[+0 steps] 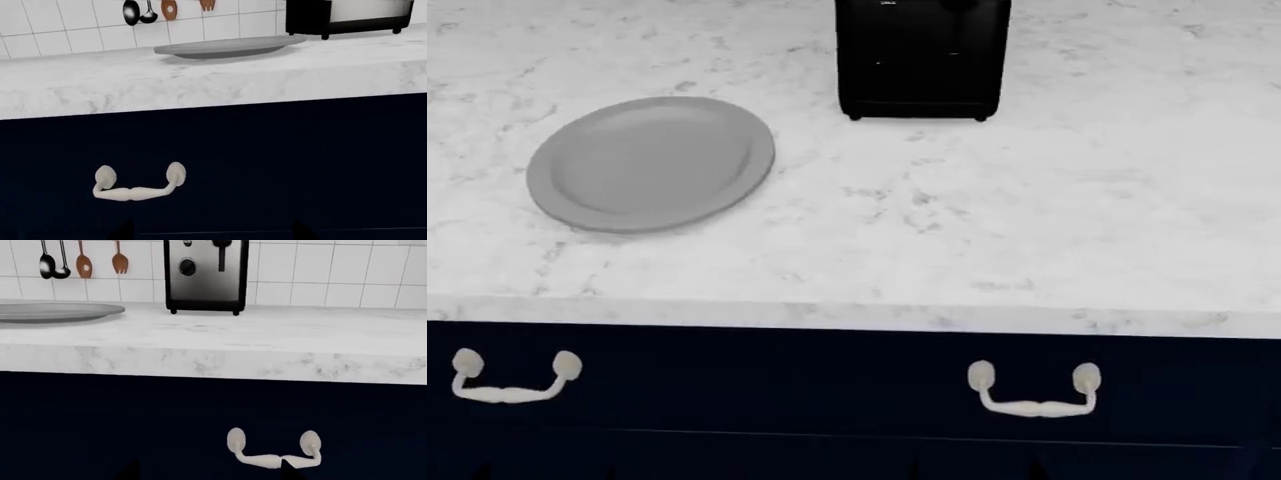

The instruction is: Place the toasted item on a plate.

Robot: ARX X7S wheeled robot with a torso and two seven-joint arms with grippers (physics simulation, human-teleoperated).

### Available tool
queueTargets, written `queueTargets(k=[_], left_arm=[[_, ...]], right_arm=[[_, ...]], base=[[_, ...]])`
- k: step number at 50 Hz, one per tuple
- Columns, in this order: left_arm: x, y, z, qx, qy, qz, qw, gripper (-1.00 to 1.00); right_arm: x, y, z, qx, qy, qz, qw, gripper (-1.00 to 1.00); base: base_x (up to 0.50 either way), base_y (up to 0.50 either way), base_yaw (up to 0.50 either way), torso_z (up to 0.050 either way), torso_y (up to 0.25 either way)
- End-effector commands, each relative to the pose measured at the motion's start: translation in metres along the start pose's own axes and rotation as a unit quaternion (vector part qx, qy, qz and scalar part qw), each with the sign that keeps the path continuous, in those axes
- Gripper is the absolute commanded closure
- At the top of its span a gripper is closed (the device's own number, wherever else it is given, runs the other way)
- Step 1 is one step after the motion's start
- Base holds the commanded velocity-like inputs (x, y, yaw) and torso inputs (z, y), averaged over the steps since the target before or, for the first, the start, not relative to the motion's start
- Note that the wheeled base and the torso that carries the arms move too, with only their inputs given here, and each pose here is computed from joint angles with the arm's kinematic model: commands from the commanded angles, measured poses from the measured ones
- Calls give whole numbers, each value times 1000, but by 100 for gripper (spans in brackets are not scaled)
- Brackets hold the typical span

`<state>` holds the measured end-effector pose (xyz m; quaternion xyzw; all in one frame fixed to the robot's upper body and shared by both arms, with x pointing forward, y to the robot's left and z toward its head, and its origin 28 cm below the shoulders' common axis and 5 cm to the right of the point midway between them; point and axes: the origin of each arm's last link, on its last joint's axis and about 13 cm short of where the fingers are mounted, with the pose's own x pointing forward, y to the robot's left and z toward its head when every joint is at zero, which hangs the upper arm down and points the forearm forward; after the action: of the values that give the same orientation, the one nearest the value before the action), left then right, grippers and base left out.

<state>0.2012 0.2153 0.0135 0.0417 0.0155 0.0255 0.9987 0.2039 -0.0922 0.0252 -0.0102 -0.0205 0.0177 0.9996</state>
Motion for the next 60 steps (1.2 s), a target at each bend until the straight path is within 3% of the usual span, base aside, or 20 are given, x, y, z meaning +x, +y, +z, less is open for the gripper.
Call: queueTargets(k=[1, 13, 24, 42, 47, 60], left_arm=[[-1, 0, -1, 3, 1, -1, 1000, -100], [3, -2, 3, -5, -4, -7, 1000, -100], [1, -2, 8, -5, -4, -11, 1000, -100], [27, 12, 84, 18, -49, -14, 999, -100], [36, 16, 100, 35, -54, -13, 998, -100], [50, 27, 139, 32, -71, -11, 997, -100]], right_arm=[[-1, 0, 0, 0, 0, 1, 1000, -100], [1, 0, 3, -5, -5, 5, 1000, -100], [2, 0, 8, -3, 3, -8, 1000, -100], [28, -12, 79, -45, -43, 4, 998, -100], [28, -19, 96, -40, -58, 4, 997, -100], [33, -33, 138, -61, -75, 8, 995, -100]], base=[[0, 500, 0, 0, 0], [0, 498, 0, 0, 0], [0, 3, 0, 0, 0], [0, 0, 0, 0, 0], [0, 0, 0, 0, 0], [0, 0, 0, 0, 0]])
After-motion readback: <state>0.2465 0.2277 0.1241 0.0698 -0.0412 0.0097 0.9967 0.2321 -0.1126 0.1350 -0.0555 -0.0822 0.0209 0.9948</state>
